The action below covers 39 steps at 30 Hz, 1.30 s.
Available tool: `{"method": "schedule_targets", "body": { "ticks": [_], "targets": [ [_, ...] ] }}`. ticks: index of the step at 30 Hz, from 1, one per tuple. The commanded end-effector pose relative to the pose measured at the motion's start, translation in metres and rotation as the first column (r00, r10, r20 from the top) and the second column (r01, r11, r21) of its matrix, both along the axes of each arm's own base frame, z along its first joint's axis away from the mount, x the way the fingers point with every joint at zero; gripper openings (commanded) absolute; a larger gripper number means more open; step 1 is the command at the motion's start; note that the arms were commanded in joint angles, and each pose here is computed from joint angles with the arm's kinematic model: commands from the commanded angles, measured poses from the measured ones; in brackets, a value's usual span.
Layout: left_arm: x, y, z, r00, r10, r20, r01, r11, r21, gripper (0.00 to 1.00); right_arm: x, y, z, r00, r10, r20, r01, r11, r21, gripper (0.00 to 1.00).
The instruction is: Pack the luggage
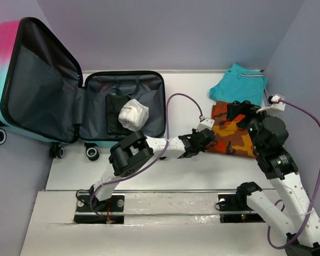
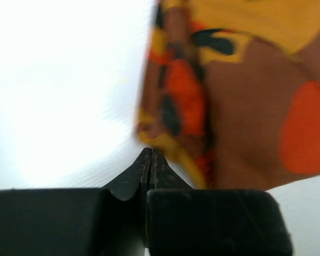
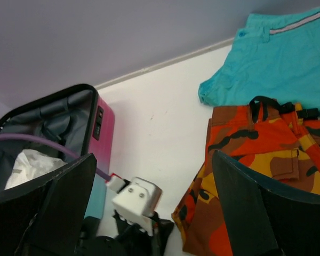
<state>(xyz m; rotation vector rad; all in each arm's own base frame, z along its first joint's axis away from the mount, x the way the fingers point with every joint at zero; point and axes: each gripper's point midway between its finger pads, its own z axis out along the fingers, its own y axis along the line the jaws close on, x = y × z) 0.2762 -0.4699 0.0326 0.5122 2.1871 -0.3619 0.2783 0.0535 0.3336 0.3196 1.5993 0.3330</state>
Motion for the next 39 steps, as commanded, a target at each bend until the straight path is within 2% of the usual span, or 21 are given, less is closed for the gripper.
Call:
{"method": "schedule_targets", "body": {
  "ticks": [1, 5, 10, 11, 13, 14, 15, 17, 18, 20, 22, 23, 28, 32, 35, 39],
  "targets": [
    [0.036, 0.058, 0.026, 0.985, 0.162, 0.065, -0.164, 0.986, 0.016, 0.06, 0.009, 0.012, -0.042, 0.995, 0.038, -0.093, -0.035, 0.999, 0.031, 0.95],
    [0.045, 0.087, 0.031, 0.975, 0.212, 0.072, -0.213, 0.977, 0.008, 0.06, 0.015, 0.015, -0.091, 0.98, 0.026, -0.198, -0.018, 0.999, 0.043, 0.95],
    [0.049, 0.094, 0.051, 0.972, 0.219, 0.088, -0.217, 0.976, -0.034, 0.08, 0.019, 0.004, -0.117, 0.969, -0.055, -0.241, 0.066, 0.997, 0.038, 0.97],
    [0.047, 0.09, 0.066, 0.974, 0.208, 0.092, -0.201, 0.977, -0.074, 0.22, 0.022, -0.012, -0.123, 0.959, -0.127, -0.253, 0.14, 0.99, 0.032, 0.99],
    [0.043, 0.075, 0.079, 0.984, 0.155, 0.082, -0.144, 0.981, -0.132, 0.4, 0.024, -0.03, -0.135, 0.941, -0.199, -0.273, 0.218, 0.975, 0.039, 1.0],
    [0.037, 0.055, 0.087, 0.995, 0.08, 0.054, -0.069, 0.979, -0.19, 0.58, 0.029, -0.047, -0.137, 0.932, -0.231, -0.28, 0.258, 0.964, 0.063, 1.0],
    [0.034, 0.045, 0.09, 0.998, 0.041, 0.041, -0.031, 0.977, -0.212, 0.67, 0.033, -0.054, -0.144, 0.922, -0.238, -0.305, 0.271, 0.96, 0.07, 1.0],
    [0.028, 0.017, 0.086, 0.998, -0.06, -0.005, 0.057, 0.965, -0.257, 0.77, 0.039, -0.062, -0.147, 0.922, -0.216, -0.32, 0.266, 0.957, 0.119, 1.0],
    [0.029, 0.01, 0.084, 0.996, -0.083, -0.021, 0.074, 0.96, -0.271, 0.81, 0.041, -0.081, -0.148, 0.91, -0.258, -0.326, 0.314, 0.94, 0.134, 1.0],
    [0.028, -0.013, 0.071, 0.987, -0.147, -0.067, 0.121, 0.948, -0.294, 0.84, 0.045, -0.088, -0.148, 0.91, -0.252, -0.328, 0.32, 0.931, 0.173, 1.0],
    [0.038, -0.028, 0.073, 0.981, -0.169, -0.09, 0.13, 0.934, -0.332, 0.84, 0.046, -0.1, -0.151, 0.902, -0.271, -0.337, 0.348, 0.917, 0.195, 1.0],
    [0.039, -0.033, 0.05, 0.972, -0.19, -0.141, 0.136, 0.936, -0.325, 0.84, 0.047, -0.098, -0.152, 0.904, -0.257, -0.34, 0.337, 0.92, 0.199, 1.0],
    [0.054, -0.052, 0.028, 0.95, -0.233, -0.207, 0.15, 0.925, -0.35, 0.84, 0.035, -0.125, -0.171, 0.859, -0.348, -0.375, 0.436, 0.882, 0.18, 1.0],
    [0.063, -0.066, 0.0, 0.941, -0.235, -0.244, 0.15, 0.935, -0.321, 0.82, 0.016, -0.163, -0.192, 0.782, -0.47, -0.409, 0.562, 0.816, 0.137, 1.0],
    [0.069, -0.062, -0.015, 0.95, -0.197, -0.243, 0.123, 0.95, -0.287, 0.78, 0.009, -0.171, -0.214, 0.746, -0.485, -0.456, 0.598, 0.79, 0.138, 1.0],
    [0.07, -0.048, -0.027, 0.957, -0.168, -0.235, 0.107, 0.962, -0.252, 0.4, 0.012, -0.173, -0.226, 0.742, -0.462, -0.487, 0.589, 0.795, 0.143, 1.0]
  ]
}}
